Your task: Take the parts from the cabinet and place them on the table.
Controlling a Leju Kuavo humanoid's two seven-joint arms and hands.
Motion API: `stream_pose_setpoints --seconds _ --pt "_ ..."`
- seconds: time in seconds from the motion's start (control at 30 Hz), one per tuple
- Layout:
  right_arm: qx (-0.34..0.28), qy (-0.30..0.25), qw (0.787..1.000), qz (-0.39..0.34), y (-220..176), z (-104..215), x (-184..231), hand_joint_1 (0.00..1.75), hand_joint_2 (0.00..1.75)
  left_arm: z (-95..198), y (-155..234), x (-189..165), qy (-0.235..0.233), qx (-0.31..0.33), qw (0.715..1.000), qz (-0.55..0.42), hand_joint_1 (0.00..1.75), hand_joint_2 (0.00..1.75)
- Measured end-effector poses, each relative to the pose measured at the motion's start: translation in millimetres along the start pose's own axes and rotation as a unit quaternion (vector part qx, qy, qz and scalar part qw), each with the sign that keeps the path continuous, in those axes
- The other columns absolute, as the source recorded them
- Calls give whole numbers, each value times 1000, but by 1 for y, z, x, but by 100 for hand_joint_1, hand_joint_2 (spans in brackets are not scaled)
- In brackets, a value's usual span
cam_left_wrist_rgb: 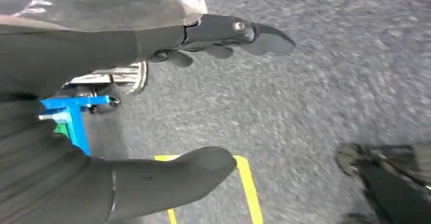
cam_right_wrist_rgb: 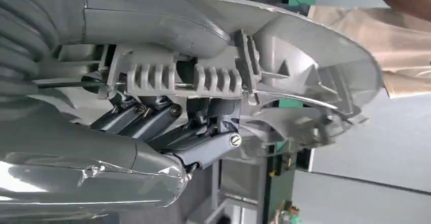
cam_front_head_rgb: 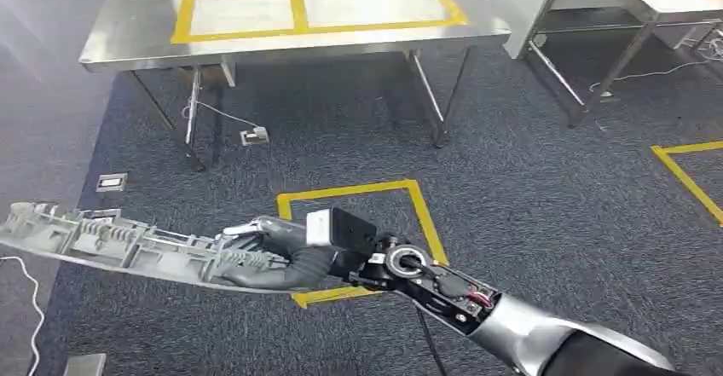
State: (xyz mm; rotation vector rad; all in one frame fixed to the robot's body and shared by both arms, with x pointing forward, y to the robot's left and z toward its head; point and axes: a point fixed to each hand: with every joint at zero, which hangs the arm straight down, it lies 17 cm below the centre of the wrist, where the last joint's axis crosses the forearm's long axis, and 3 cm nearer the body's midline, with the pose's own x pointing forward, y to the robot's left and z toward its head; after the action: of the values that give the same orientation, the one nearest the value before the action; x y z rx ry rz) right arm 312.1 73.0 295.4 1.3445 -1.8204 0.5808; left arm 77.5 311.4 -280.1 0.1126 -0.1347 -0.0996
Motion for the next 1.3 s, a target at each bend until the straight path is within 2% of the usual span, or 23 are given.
stream_pose_setpoints --seconds 0.17,0.33,1.3 --pt "-5 6 1000 -1 -2 7 -6 175 175 0 -1 -3 2 2 1000 0 0 175" --pt "-4 -1 1000 6 -5 1 1 175 175 0 -1 15 -10 2 1000 2 0 175" --pt "1 -10 1000 11 -4 -1 4 175 175 0 0 16 -9 4 1000 4 0 175"
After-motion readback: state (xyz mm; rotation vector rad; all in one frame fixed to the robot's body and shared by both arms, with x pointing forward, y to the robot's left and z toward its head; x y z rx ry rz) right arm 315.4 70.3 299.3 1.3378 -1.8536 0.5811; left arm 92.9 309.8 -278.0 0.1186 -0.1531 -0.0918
